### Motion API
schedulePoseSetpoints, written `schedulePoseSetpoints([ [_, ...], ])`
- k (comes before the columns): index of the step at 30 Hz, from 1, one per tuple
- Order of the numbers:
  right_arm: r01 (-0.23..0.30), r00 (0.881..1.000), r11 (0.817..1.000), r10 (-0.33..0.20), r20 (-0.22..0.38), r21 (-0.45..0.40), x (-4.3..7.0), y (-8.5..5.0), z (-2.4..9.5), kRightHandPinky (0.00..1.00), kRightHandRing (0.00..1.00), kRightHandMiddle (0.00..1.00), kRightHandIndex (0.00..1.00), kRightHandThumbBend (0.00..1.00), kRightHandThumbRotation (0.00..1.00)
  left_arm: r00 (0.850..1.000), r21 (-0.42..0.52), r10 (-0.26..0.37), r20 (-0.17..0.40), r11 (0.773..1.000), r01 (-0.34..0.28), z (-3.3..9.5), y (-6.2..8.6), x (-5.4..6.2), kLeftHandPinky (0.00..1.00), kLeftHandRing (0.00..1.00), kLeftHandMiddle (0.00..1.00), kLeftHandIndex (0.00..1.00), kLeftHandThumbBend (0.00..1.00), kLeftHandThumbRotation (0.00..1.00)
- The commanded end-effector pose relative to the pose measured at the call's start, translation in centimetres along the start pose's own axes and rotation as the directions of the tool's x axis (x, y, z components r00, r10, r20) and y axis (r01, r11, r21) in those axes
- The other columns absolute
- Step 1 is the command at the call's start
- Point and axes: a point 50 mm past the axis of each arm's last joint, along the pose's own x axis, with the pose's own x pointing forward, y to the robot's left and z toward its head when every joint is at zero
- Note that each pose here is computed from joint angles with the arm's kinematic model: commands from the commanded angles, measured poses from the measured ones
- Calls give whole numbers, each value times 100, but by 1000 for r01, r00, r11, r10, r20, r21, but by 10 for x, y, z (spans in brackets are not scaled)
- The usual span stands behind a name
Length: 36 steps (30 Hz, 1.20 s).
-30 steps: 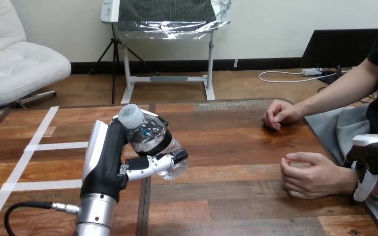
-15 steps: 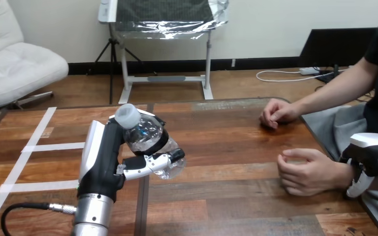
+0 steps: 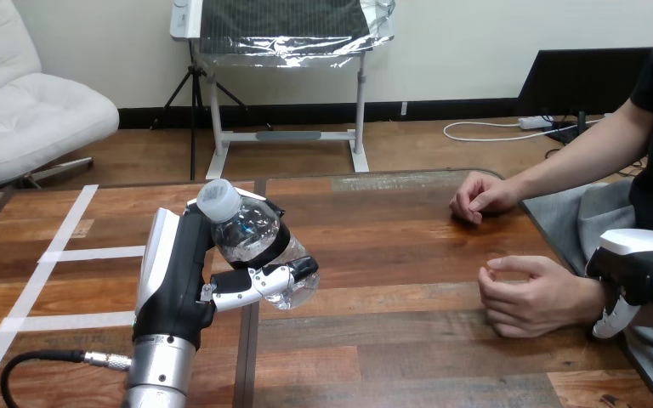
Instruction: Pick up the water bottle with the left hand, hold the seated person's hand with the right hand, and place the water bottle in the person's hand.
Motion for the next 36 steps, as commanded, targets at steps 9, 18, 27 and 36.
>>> schedulePoseSetpoints([
  [9,-130,991,991,131,41,-9,7,44,19,34,49,60,62,64,0,992,-3,56,116,998,-56,24,10,16,40,40,44,50,59,0],
  [18,-108,991,993,110,71,-39,6,44,21,45,62,69,62,64,0,991,-3,57,123,998,-57,24,10,16,40,40,43,50,59,0],
  [27,-72,993,997,74,96,-21,5,41,21,61,74,77,57,65,0,991,-3,55,123,998,-55,24,11,17,40,40,43,49,59,0],
  [36,-58,994,998,55,97,26,5,35,19,60,70,74,57,63,0,990,7,53,130,998,-55,25,12,18,40,40,43,49,59,0],
])
